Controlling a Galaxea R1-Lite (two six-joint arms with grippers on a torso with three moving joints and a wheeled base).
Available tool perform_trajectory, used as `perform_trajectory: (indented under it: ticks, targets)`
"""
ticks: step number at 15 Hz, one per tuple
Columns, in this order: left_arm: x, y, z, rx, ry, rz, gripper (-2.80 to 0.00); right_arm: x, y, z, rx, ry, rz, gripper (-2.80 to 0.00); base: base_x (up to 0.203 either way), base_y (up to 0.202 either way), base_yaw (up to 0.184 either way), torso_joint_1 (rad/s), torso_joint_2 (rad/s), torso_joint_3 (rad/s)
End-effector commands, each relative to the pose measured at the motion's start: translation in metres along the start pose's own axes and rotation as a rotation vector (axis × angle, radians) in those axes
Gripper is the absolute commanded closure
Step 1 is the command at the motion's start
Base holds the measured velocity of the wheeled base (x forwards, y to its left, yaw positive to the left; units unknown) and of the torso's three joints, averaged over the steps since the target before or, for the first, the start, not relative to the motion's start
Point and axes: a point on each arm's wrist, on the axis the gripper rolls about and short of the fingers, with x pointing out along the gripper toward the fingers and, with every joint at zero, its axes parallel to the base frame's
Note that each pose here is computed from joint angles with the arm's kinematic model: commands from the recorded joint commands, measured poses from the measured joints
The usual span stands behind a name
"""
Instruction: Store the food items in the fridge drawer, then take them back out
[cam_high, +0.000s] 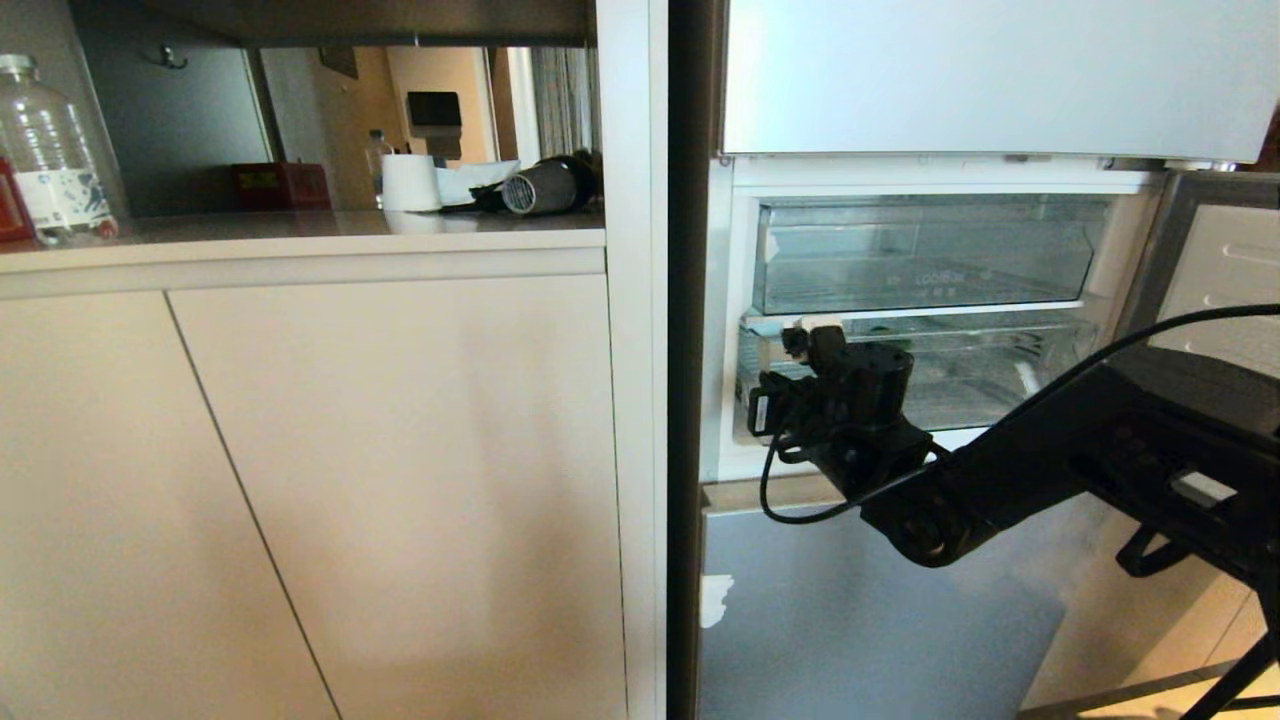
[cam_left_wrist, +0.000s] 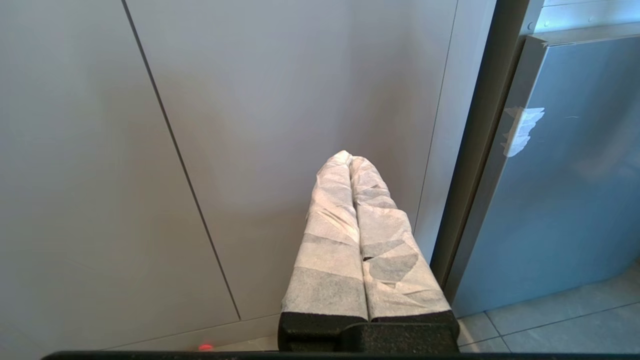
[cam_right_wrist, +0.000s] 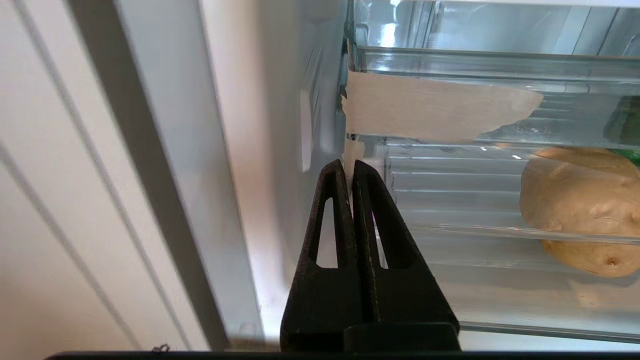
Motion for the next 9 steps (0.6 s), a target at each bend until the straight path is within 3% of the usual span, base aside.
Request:
perform_trajectory:
  ticks: [1,9]
  targets:
    - [0.0,0.0,0.0,0.0,0.0,0.0,0.0,-0.011,0.003,0.012,0.006,-0.018,0.011,0.0,0.0,0.0,0.0,0.0,0.0,0.0]
    - [0.0,0.0,0.0,0.0,-0.001,0.0,0.0,-0.045,0.009,0.015,-0.001,0.018,0.009,0.0,0.0,0.0,0.0,0.0,0.0,0.0]
